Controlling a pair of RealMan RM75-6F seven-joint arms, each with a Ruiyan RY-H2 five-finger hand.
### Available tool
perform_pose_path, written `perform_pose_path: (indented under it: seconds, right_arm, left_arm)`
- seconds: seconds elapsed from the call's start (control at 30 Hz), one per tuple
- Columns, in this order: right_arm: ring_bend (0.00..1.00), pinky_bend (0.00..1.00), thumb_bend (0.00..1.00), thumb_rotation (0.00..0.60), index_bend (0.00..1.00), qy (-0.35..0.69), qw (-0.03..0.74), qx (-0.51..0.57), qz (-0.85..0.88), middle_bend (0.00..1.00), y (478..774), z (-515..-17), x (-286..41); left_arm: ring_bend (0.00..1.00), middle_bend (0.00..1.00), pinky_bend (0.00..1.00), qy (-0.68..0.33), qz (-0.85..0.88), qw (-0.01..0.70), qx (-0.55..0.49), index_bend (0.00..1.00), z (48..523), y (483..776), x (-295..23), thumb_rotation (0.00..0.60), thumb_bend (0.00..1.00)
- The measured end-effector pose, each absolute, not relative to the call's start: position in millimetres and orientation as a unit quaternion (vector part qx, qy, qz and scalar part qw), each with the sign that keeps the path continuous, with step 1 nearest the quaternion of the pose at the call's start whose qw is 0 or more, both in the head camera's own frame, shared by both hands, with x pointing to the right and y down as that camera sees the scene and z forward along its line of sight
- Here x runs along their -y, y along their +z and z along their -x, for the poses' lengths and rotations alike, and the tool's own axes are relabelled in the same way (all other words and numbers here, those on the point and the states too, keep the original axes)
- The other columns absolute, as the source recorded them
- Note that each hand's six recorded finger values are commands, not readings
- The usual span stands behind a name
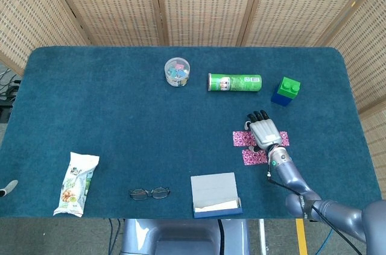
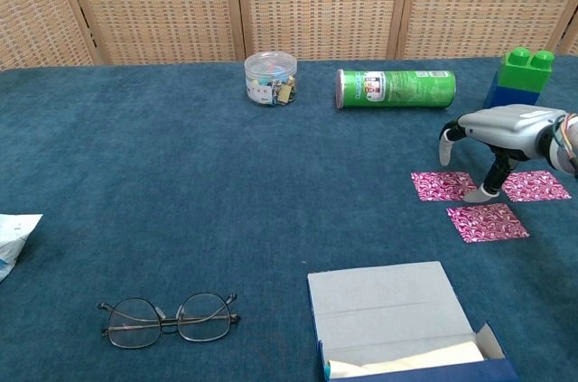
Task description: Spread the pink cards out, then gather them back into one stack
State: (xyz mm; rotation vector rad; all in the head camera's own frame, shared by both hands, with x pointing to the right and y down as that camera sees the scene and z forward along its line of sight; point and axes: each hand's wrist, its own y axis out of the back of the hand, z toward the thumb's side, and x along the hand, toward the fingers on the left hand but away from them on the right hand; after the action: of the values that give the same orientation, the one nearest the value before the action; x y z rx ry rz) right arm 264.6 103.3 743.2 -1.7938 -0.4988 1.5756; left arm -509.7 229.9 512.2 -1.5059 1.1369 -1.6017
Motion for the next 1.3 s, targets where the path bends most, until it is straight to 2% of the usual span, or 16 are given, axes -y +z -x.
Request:
perform_pose_path:
  seconds: [0.77, 0.9, 1.3]
  right_arm:
    - [0.0, 0.0, 0.26, 0.6, 0.33, 0.618, 0.353, 0.183, 0.678, 0.14, 756, -276, -105]
    - [0.0, 0.0, 0.31, 0.6, 0.34, 0.62, 0.353, 0.183, 0.677, 0.14, 757, -277, -102]
    - [0.0, 0.0, 0.31, 0.6, 0.35, 0.62, 0.35, 0.181, 0.678, 0.14, 759, -277, -100]
  left_arm:
    - [0.0, 0.0, 0.0, -0.613, 0.574, 0.327, -0.433, 0.0, 510, 513, -230, 0.6, 0.06]
    - [0.0, 0.0, 0.0, -0.613, 0.574, 0.327, -0.433, 0.0, 510, 513, -230, 0.6, 0.06]
    - [0.0, 0.0, 0.0, -0.615, 0.573, 0.327, -0.433, 0.0, 510, 514, -229, 0.6, 0.06]
